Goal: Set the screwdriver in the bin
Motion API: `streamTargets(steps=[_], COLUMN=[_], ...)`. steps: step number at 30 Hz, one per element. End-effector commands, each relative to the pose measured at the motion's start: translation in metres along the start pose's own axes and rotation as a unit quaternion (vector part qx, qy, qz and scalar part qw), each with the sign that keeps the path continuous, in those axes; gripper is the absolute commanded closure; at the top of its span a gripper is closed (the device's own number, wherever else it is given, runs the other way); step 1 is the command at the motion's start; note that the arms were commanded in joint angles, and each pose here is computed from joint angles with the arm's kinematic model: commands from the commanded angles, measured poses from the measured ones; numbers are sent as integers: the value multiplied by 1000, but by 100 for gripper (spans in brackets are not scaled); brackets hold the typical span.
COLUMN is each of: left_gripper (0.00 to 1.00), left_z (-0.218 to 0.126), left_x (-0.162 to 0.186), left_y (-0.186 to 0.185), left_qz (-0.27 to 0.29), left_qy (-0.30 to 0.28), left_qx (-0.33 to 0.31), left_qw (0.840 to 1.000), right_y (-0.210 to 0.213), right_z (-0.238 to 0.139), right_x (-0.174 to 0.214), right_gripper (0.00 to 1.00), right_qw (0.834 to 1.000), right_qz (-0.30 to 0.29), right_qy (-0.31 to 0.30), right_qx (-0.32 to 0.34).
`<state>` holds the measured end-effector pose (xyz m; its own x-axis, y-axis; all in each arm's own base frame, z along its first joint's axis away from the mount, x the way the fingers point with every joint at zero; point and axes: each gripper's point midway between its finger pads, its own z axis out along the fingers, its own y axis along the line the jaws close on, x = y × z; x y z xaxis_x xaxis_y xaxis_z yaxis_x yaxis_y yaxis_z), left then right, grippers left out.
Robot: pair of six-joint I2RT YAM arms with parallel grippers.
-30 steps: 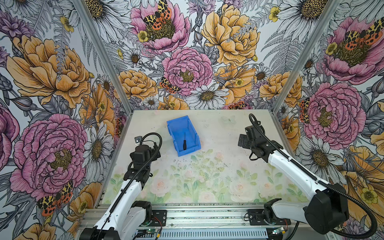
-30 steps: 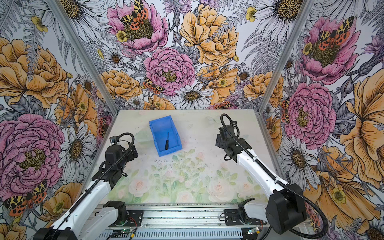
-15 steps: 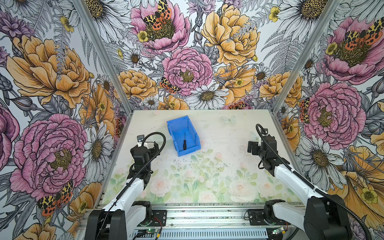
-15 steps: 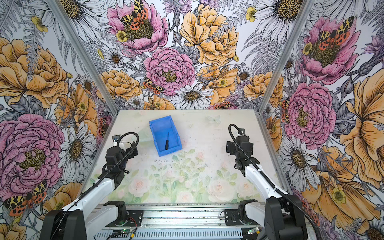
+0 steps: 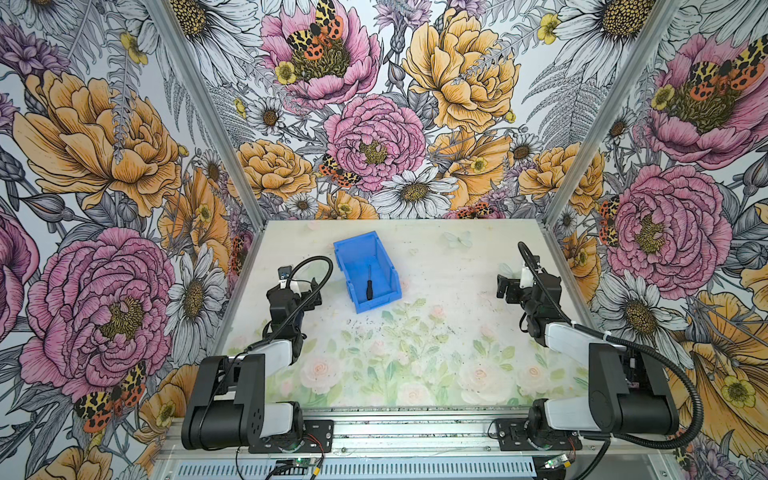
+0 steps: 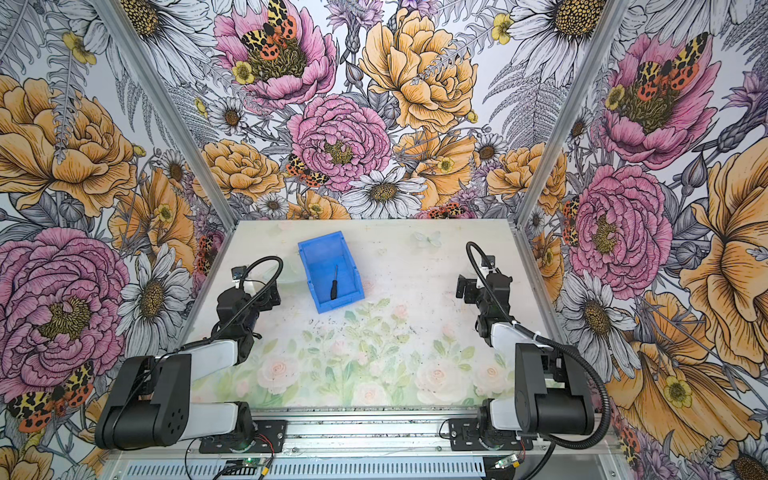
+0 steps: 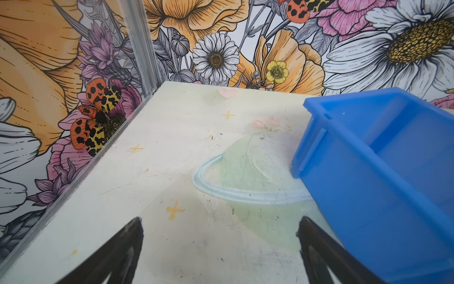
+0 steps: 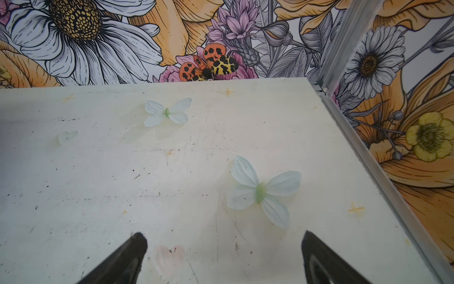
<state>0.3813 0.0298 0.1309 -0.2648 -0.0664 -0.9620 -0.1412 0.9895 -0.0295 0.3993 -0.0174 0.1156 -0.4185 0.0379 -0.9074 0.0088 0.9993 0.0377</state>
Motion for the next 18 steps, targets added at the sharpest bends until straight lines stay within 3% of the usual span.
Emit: streamTargets(steps=[1,12,18], left_gripper=[1,1,1], left_z=[4,24,24], left_x=[-24,-3,-3], left_y=[-12,-21,-22], left_qz=[-9,-1,2], left_qy=[-43,-24,-28], left_qx=[40,66,63], left_qw=[998,998,998], right_y=[10,15,0], right_z=[6,10,8], right_x=[-18,-6,1], right_gripper=[0,0,1], right_qw=[998,997,998], right_qz=[-4,-14,-9], right_qy=[-39,-47,-66], right_qx=[-39,-53,21])
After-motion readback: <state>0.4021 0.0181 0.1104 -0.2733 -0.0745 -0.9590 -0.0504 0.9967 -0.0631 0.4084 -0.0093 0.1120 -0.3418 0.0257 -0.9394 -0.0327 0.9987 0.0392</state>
